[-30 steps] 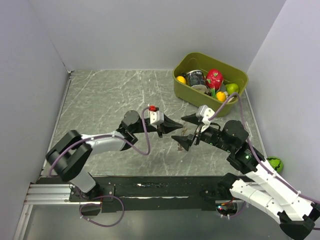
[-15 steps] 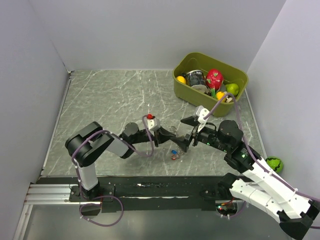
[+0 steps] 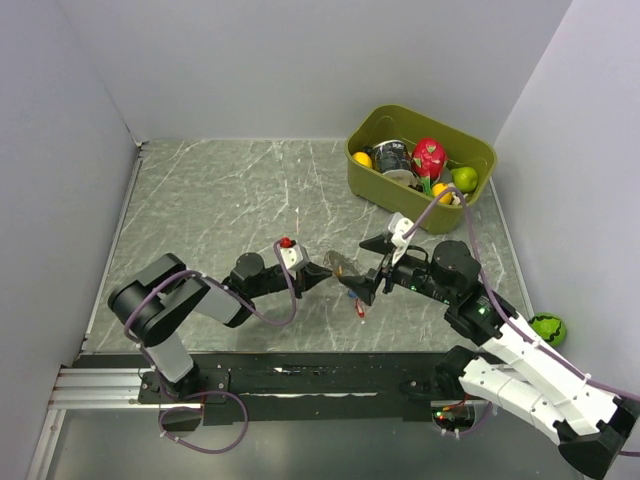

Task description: Put the keys on the keyring

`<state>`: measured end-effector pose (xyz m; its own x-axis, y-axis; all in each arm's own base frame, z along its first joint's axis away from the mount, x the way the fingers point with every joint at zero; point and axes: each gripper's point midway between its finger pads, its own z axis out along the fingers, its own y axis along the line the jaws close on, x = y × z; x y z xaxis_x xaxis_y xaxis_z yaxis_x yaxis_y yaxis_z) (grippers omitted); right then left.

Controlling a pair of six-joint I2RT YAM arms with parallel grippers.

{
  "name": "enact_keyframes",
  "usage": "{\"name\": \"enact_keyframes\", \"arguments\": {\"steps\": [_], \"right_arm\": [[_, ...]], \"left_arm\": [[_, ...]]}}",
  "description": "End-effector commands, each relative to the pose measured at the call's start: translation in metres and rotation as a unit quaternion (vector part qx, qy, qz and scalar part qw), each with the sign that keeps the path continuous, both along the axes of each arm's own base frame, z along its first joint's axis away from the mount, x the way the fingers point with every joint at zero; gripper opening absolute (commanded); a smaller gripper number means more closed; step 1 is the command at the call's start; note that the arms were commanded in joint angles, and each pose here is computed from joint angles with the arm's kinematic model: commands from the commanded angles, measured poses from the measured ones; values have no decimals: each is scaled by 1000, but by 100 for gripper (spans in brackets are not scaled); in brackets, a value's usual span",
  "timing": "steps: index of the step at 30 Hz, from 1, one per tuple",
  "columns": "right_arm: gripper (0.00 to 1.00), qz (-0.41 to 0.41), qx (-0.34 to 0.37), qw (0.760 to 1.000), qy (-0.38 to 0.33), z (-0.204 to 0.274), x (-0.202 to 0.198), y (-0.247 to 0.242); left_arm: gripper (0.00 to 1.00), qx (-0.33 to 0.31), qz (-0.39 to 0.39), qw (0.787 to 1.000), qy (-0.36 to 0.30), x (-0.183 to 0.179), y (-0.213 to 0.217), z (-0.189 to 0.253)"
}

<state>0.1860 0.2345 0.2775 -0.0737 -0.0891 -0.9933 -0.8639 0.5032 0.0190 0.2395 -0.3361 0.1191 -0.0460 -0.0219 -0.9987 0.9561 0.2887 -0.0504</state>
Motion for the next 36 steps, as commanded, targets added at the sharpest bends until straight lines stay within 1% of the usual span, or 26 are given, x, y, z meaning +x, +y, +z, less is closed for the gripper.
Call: {"name": "enact_keyframes", "arguments": {"steps": [1,3,4,5,6,7,8,9,10,11,14,15,18,22,27,28,32,34,36], "right_arm": [[100,0,18,1000,-15,12,3,3],[100,1,19,1000,-16,11,4,3],[100,1,18,1000,-15,10,4,4],[100,2,18,1000,-15,11,4,4],[100,2,19,1000,-15,12,4,4],[100,3,19,1000,-16,12,4,5],[100,4,19,1000,-15,11,4,5],[100,4,19,1000,-17,11,4,5],[100,3,20,1000,-18,12,4,5],[100,3,20,1000,-18,12,4,5],[100,3,24,1000,-19,12,4,5],[100,3,24,1000,-20,12,4,5],[100,8,26,999,-16,12,3,7],[100,7,29,999,-15,12,4,8],[100,10,28,999,-17,14,5,9],[100,9,27,999,-15,14,6,10],[100,6,27,1000,-14,13,8,10],[100,-8,32,999,-11,14,12,8],[100,-21,33,999,-4,11,16,7]], "left_arm": [[7,-12,22,998,-57,11,4,27],[13,-6,29,998,-50,12,5,25],[18,-2,31,997,-68,14,7,29],[35,4,38,997,-64,16,8,28],[44,6,43,997,-63,17,9,28],[49,3,50,996,-68,18,11,34],[68,2,65,996,-67,22,14,36],[82,-1,75,995,-65,22,18,37],[86,-11,84,994,-71,23,21,47],[92,-17,91,993,-74,23,23,51],[97,-27,97,992,-81,21,29,63],[97,-27,94,992,-81,20,30,65],[98,-57,90,992,-64,16,33,79],[99,-98,69,991,-66,12,40,100],[100,-108,68,990,-66,13,45,109],[97,-111,72,989,-64,13,46,110],[96,-127,94,986,-54,15,56,113],[96,-138,109,983,-50,16,63,117],[96,-153,152,976,-25,25,75,118]]}}
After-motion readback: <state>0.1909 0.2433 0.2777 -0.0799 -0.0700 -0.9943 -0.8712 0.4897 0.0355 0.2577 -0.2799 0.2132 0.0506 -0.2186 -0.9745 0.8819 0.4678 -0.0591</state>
